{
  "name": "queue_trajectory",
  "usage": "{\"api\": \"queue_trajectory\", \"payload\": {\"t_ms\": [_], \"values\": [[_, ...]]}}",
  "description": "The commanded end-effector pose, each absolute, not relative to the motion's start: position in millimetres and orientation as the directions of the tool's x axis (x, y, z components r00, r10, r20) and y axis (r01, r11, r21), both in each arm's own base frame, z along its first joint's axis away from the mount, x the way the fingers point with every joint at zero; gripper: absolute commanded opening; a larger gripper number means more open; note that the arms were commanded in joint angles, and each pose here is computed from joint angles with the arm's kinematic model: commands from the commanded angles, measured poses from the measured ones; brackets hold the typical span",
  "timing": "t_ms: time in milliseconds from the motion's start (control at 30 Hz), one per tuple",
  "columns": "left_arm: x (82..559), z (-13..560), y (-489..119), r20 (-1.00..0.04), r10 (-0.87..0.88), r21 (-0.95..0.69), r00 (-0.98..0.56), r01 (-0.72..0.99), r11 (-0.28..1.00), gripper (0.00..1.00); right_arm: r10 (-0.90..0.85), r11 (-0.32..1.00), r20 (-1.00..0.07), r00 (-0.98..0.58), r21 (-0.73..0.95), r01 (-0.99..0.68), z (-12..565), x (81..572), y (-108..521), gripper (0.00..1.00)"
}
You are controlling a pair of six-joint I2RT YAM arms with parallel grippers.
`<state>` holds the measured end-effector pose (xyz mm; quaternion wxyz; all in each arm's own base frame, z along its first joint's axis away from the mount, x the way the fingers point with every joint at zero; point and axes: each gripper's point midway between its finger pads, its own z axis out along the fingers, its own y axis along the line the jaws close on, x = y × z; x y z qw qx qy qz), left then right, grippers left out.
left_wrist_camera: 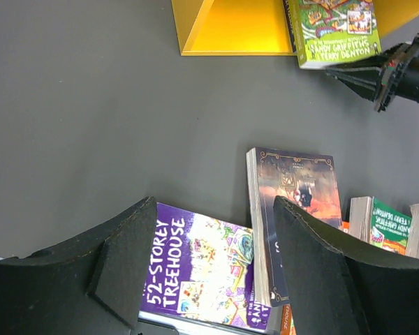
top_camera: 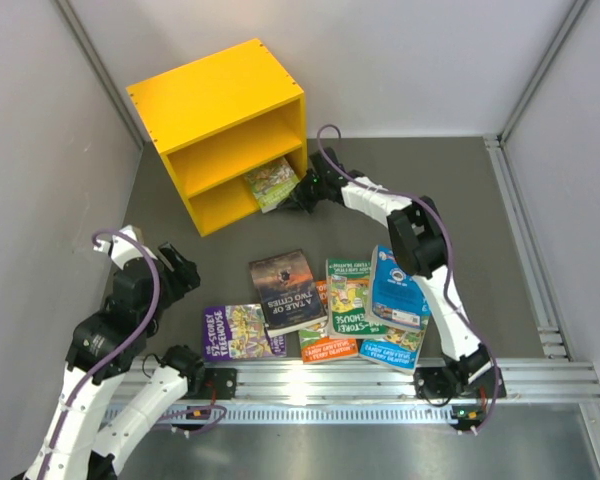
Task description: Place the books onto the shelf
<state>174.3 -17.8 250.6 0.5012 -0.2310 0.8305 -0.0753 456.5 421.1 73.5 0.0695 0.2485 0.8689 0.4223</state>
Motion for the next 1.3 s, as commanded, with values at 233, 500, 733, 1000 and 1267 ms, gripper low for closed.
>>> {"api": "queue_trajectory", "payload": {"t_ms": [233, 500, 733, 1000, 1267], "values": [[174.0, 253.2, -15.7, -0.797, -0.472, -0.365, -0.378, -0.322, 0.874, 0.73, 0.612, 0.363, 0.115, -0.783, 0.838, 0.407, 96.6, 516.1, 437.0, 0.00], [168.7, 252.6, -17.3, -0.780, -0.495, -0.389, -0.383, -0.323, 0.863, 0.73, 0.652, 0.299, 0.131, -0.747, 0.861, 0.412, 106.5, 534.7, 427.8, 0.02], [172.1, 247.5, -34.1, -0.750, -0.495, -0.411, -0.439, -0.277, 0.868, 0.78, 0.572, 0.330, 0.075, -0.817, 0.891, 0.313, 140.4, 492.2, 416.3, 0.35], [200.5, 221.5, -79.8, -0.673, -0.479, -0.457, -0.563, -0.192, 0.868, 0.95, 0.499, 0.466, -0.051, -0.865, 0.857, 0.218, 149.6, 412.4, 350.8, 0.85], [226.0, 157.7, -127.5, -0.537, -0.472, -0.519, -0.699, -0.167, 0.839, 0.96, 0.370, 0.613, -0.062, -0.927, 0.766, 0.194, 113.5, 359.3, 316.5, 1.00]]}}
